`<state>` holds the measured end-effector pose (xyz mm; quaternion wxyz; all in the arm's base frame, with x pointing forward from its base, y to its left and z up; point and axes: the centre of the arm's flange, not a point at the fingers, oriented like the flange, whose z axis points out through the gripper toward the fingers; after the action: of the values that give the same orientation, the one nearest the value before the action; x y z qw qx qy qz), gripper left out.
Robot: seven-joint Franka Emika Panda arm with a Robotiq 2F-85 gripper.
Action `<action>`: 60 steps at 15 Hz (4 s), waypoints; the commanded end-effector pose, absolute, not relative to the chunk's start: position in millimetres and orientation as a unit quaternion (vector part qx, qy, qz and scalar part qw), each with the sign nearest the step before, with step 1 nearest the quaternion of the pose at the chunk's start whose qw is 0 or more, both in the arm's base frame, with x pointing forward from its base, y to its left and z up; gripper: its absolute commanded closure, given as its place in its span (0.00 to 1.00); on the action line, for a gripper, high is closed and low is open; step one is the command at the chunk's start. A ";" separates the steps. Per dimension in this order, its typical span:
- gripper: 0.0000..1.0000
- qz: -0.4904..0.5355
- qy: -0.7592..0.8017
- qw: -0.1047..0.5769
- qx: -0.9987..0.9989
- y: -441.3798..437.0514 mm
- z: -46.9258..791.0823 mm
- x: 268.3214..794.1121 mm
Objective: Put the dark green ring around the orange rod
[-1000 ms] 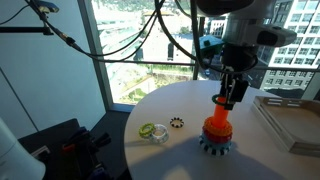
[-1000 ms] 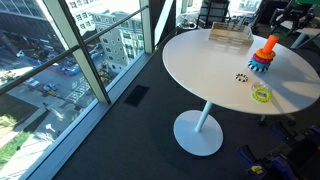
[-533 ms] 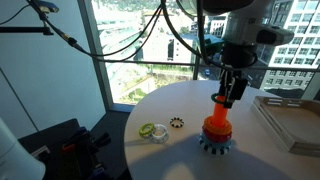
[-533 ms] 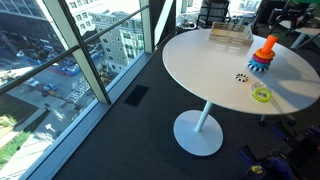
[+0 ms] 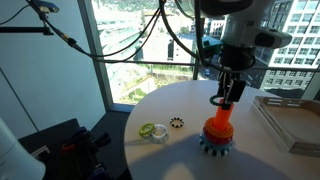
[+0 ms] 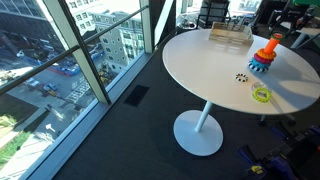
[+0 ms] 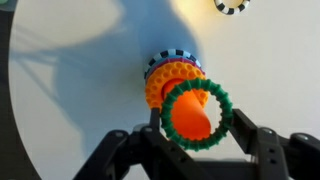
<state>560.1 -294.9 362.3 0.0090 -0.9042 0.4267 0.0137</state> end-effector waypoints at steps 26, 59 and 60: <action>0.55 0.004 0.442 0.006 -0.897 -313.2 371.1 550.0; 0.55 -0.006 0.439 0.007 -0.898 -312.7 378.7 567.6; 0.55 -0.008 0.440 0.007 -0.898 -313.1 380.2 567.6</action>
<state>562.6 -310.2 370.1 0.0049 -0.9001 0.4356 0.0015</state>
